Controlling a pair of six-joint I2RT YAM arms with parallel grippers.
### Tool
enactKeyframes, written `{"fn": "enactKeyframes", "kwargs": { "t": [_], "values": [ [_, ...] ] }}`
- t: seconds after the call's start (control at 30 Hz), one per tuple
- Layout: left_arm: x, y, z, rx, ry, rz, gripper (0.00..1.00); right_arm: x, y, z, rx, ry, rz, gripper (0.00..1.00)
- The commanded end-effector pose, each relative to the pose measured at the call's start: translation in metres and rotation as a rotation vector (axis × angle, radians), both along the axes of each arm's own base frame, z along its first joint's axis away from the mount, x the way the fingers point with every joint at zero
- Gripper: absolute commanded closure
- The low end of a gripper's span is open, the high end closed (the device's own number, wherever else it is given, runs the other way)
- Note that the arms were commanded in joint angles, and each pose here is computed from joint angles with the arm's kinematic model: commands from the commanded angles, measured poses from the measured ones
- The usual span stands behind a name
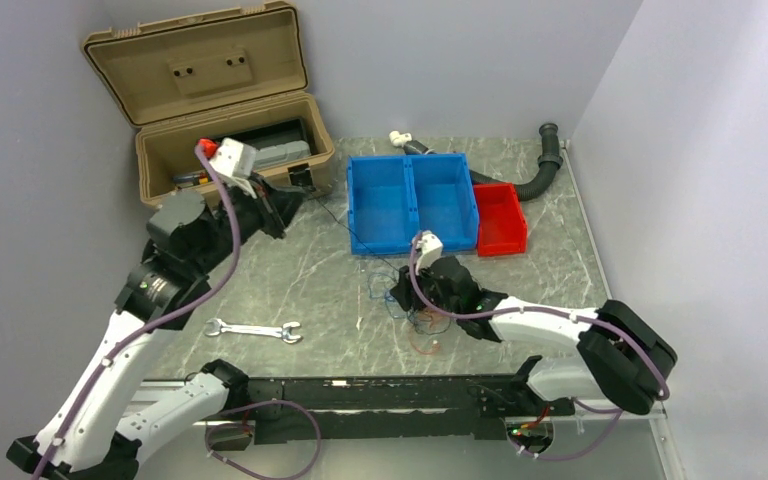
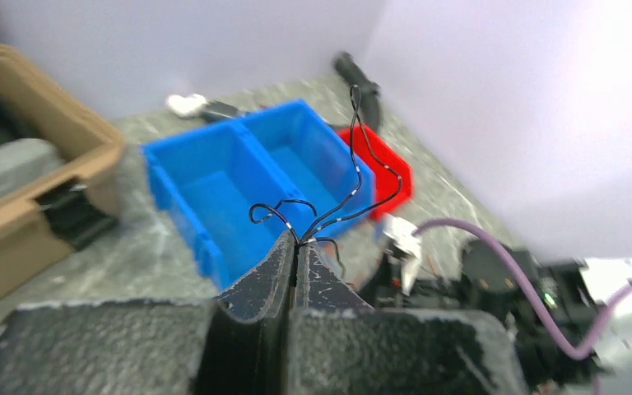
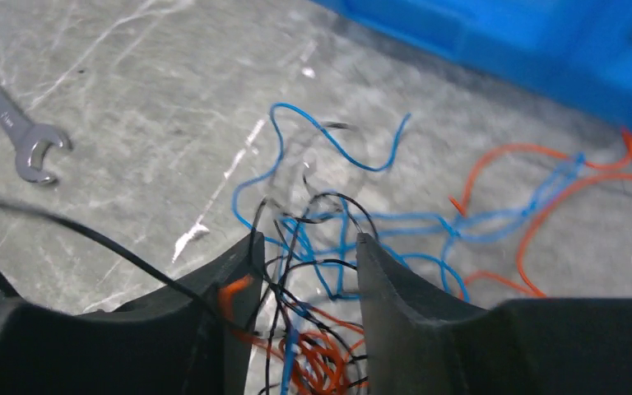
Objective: Untangle the cables
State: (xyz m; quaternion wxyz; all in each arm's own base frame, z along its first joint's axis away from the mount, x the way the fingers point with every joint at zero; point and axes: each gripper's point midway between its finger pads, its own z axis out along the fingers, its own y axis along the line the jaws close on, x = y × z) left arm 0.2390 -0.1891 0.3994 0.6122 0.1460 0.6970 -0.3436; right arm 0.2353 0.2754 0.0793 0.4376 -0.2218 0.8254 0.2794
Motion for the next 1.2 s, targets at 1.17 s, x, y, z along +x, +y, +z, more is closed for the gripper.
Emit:
{"fn": "enactKeyframes", "kwargs": {
  "t": [1.17],
  "values": [
    [0.014, 0.048, -0.220, 0.229, 0.525, 0.252, 0.81, 0.007, -0.105, 0.092, -0.104, -0.101, -0.402, 1.00]
  ]
}}
